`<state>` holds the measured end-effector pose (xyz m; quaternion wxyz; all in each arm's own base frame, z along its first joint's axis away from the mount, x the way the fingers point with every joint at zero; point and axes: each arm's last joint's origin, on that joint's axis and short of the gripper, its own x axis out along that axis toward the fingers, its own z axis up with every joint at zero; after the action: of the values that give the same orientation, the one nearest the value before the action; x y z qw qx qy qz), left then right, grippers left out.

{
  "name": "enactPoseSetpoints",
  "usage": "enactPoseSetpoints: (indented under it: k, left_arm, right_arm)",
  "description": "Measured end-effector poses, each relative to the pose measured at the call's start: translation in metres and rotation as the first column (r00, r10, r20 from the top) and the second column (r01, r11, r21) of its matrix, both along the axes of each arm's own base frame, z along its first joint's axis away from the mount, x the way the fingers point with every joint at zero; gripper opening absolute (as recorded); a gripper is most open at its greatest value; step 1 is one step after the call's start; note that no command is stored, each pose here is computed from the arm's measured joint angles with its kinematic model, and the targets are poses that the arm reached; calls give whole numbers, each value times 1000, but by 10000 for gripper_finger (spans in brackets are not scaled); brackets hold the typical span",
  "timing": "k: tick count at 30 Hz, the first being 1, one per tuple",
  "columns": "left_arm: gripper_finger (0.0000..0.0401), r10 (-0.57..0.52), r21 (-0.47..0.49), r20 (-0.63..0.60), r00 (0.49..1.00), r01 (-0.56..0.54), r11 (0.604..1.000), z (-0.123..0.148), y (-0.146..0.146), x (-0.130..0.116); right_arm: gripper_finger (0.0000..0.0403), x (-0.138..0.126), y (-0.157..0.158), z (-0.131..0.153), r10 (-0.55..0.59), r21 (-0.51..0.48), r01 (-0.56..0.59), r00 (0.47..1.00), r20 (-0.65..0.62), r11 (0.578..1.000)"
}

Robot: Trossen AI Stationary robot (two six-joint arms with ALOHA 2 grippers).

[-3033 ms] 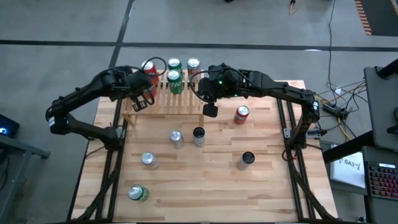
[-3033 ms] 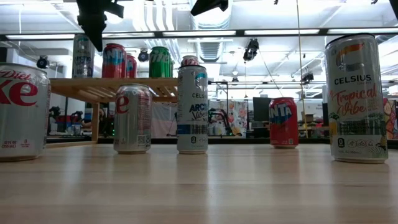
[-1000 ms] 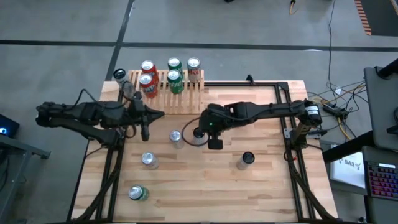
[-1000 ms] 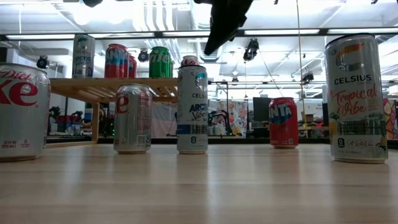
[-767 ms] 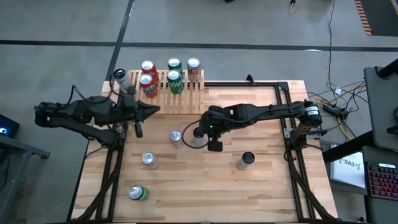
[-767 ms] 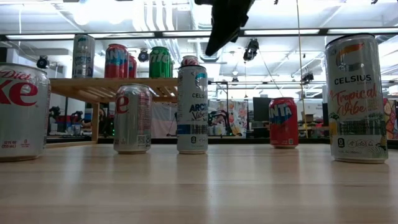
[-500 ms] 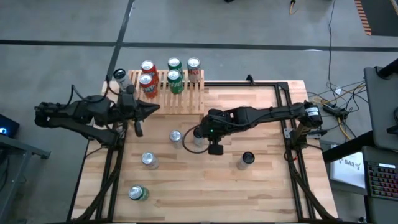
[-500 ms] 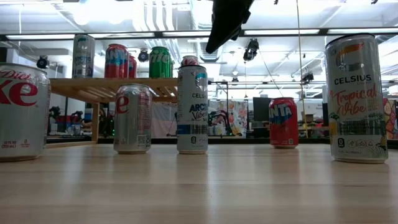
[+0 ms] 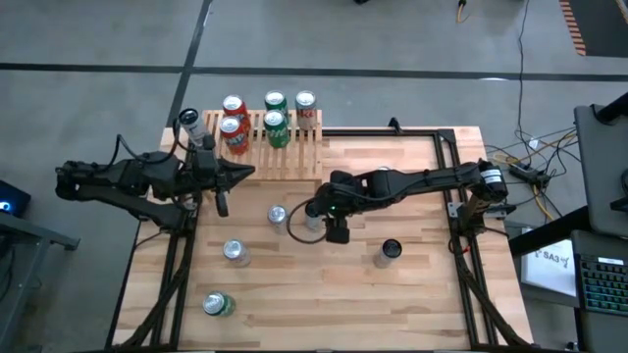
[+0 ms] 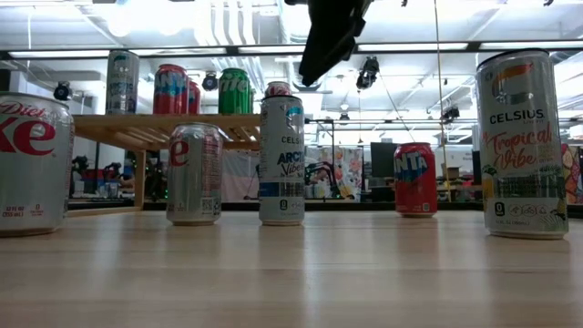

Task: Place canned beverage on shelf
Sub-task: Put the top white/blue soda can on the shelf aligned with the other white/blue soda can

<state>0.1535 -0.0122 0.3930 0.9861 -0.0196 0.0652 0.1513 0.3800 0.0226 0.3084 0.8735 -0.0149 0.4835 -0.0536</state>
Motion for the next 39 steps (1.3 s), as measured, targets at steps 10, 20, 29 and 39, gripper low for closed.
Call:
enactPoseSetpoints:
  k: [10,20,29,39]
  left_arm:
    - [0,-1,11,-4,1000,1,1000,0,0,0]
    - [0,-1,11,-5,1000,1,1000,0,0,0]
    - [0,-1,11,-5,1000,1,1000,0,0,0]
    - [0,-1,11,-5,1000,1,1000,0,0,0]
  right_arm:
    - [296,5,0,-8,0,-43,2,999,48,999]
    - [303,8,-2,-16,-77,-27,80,993,92,996]
    - [304,9,-3,-32,-71,-30,75,992,103,997]
    - [304,11,-9,-47,-86,-27,90,987,137,996]
